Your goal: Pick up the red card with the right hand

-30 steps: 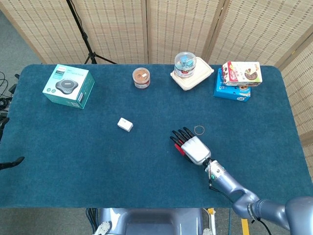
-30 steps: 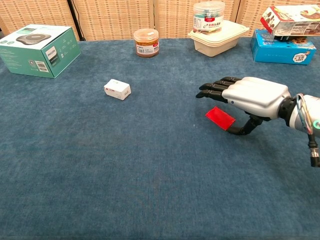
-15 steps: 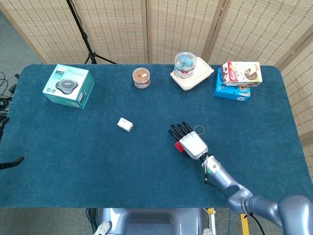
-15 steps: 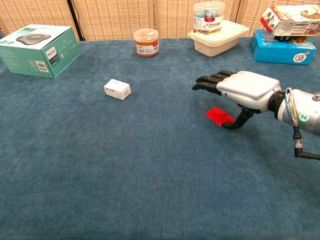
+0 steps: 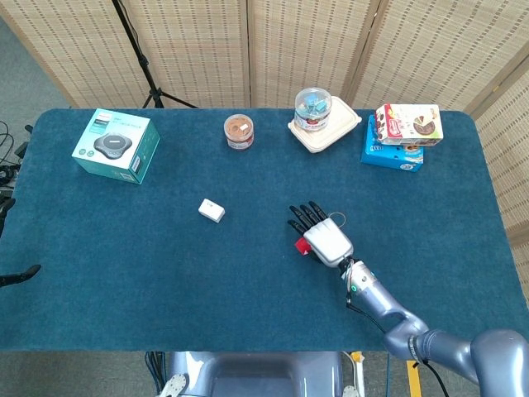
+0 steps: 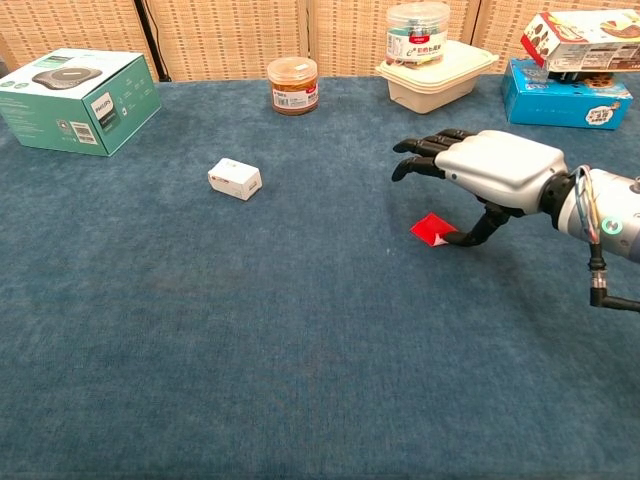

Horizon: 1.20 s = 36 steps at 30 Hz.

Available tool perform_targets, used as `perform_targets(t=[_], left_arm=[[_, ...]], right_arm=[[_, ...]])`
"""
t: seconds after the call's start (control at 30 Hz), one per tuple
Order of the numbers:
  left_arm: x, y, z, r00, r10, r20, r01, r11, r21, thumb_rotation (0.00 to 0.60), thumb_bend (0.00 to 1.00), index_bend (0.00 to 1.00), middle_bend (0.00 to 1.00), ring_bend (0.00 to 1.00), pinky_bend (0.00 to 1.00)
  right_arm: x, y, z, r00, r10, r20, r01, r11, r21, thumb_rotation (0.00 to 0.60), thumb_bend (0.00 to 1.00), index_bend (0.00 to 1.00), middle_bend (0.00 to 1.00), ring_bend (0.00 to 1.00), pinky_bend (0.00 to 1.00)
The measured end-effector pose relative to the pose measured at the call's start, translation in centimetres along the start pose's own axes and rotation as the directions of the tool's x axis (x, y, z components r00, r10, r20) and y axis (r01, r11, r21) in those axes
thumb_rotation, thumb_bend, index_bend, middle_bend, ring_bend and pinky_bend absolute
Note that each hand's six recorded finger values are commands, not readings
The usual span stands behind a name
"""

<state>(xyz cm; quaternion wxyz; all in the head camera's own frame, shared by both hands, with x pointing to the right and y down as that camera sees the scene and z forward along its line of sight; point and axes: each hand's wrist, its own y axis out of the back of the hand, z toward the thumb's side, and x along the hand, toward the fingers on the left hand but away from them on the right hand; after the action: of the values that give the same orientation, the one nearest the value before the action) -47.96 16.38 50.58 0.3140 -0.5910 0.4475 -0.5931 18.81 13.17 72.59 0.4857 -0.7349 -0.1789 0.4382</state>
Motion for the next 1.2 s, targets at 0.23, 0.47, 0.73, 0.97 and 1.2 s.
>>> perform_targets(t=[0.23, 0.47, 0.73, 0.97, 1.2], left_arm=[[0.03, 0.01, -0.01, 1.000, 0.000, -0.001, 0.000, 1.000, 0.000, 0.600, 0.00, 0.00, 0.00, 0.00, 0.00], [0.00, 0.02, 0.00, 1.000, 0.001, 0.000, -0.001, 1.000, -0.002, 0.600, 0.00, 0.00, 0.00, 0.00, 0.00], [0.00, 0.03, 0.00, 1.000, 0.000, 0.002, 0.000, 1.000, -0.002, 0.600, 0.00, 0.00, 0.00, 0.00, 0.00], [-0.01, 0.06, -0.04, 1.000, -0.001, 0.003, 0.001, 1.000, -0.005, 0.600, 0.00, 0.00, 0.00, 0.00, 0.00], [0.02, 0.04, 0.01, 1.000, -0.003, 0.005, 0.003, 1.000, -0.005, 0.600, 0.00, 0.00, 0.00, 0.00, 0.00]], right_arm=[[-0.04, 0.05, -0.03, 1.000, 0.011, -0.007, -0.011, 1.000, -0.013, 0.600, 0.53, 0.39, 0.00, 0.00, 0.00], [0.00, -0.19, 0.00, 0.999, 0.031, -0.011, -0.031, 0.999, -0.014, 0.600, 0.61, 0.44, 0.00, 0.00, 0.00], [-0.04, -0.33, 0.05, 0.999, 0.037, -0.010, -0.037, 0.999, -0.018, 0.600, 0.61, 0.51, 0.00, 0.00, 0.00], [-0.07, -0.49, -0.13, 0.999, 0.037, -0.001, -0.037, 0.999, -0.013, 0.600, 0.61, 0.57, 0.00, 0.00, 0.00], [-0.14, -0.47, -0.25, 0.999, 0.033, 0.004, -0.033, 0.999, -0.012, 0.600, 0.61, 0.62, 0.00, 0.00, 0.00]])
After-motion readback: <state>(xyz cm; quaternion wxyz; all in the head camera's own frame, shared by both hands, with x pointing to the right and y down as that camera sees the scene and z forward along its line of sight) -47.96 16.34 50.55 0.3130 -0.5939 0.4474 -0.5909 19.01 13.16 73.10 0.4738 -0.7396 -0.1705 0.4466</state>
